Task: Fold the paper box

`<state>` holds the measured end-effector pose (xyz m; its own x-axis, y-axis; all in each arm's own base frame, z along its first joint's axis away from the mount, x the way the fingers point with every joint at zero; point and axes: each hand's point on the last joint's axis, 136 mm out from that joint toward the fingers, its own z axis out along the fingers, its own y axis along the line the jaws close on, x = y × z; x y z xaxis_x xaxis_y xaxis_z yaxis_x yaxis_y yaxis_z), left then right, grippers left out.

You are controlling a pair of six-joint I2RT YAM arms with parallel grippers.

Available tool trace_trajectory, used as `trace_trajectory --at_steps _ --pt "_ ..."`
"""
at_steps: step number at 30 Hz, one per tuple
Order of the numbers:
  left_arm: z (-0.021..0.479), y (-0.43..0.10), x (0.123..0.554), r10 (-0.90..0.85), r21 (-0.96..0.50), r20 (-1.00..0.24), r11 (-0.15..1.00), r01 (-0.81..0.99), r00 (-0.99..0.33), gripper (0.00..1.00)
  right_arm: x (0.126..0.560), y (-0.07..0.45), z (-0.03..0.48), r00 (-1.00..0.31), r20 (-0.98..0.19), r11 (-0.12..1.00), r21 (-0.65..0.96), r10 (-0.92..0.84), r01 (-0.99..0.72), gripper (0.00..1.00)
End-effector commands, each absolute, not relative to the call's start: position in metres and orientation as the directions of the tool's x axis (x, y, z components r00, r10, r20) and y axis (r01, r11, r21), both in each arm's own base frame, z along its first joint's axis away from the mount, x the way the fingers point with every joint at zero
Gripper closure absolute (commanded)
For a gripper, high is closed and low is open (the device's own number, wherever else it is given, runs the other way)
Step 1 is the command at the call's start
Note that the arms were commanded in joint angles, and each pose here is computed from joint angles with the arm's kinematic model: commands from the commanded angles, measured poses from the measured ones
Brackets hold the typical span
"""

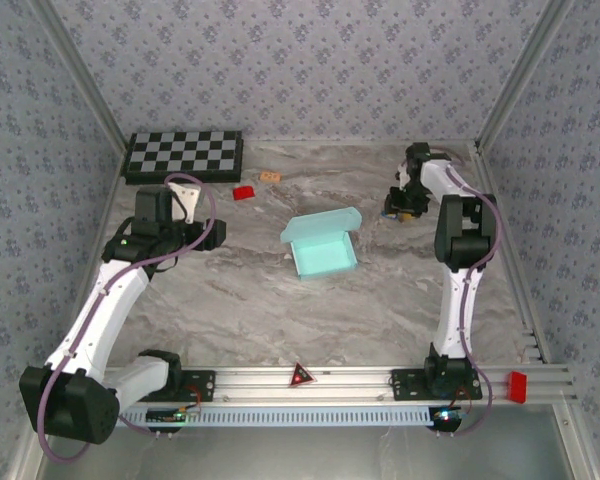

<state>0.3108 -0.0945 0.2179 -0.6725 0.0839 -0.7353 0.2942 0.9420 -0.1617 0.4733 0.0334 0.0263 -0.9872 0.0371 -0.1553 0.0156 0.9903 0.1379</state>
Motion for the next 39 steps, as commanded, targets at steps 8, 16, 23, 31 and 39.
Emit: trace_trajectory --at_steps 8,16,23,31,39 --pt "0.217 -0.095 0.311 0.082 -0.172 -0.729 0.939 0.298 -0.680 0.18 0.448 0.038 0.012 -0.991 -0.056 0.993 -0.010 -0.119 -0.119 0.52" --pt "0.217 -0.095 0.311 0.081 -0.173 -0.730 0.939 0.298 -0.679 0.18 0.439 0.037 0.001 -0.989 -0.015 0.985 -0.086 -0.150 -0.148 0.63" --pt "0.216 -0.095 0.311 0.082 -0.173 -0.727 0.939 0.298 -0.682 0.18 0.432 0.041 0.003 -0.988 -0.024 0.986 -0.067 -0.153 -0.151 0.78" --pt "0.215 -0.095 0.312 0.082 -0.174 -0.726 0.939 0.298 -0.683 0.18 0.435 0.044 0.017 -0.988 -0.065 0.989 -0.049 -0.143 -0.140 0.87" --pt "0.214 -0.096 0.313 0.080 -0.178 -0.721 0.939 0.295 -0.688 0.18 0.437 0.043 0.035 -0.986 -0.103 0.990 -0.056 -0.133 -0.128 0.94"
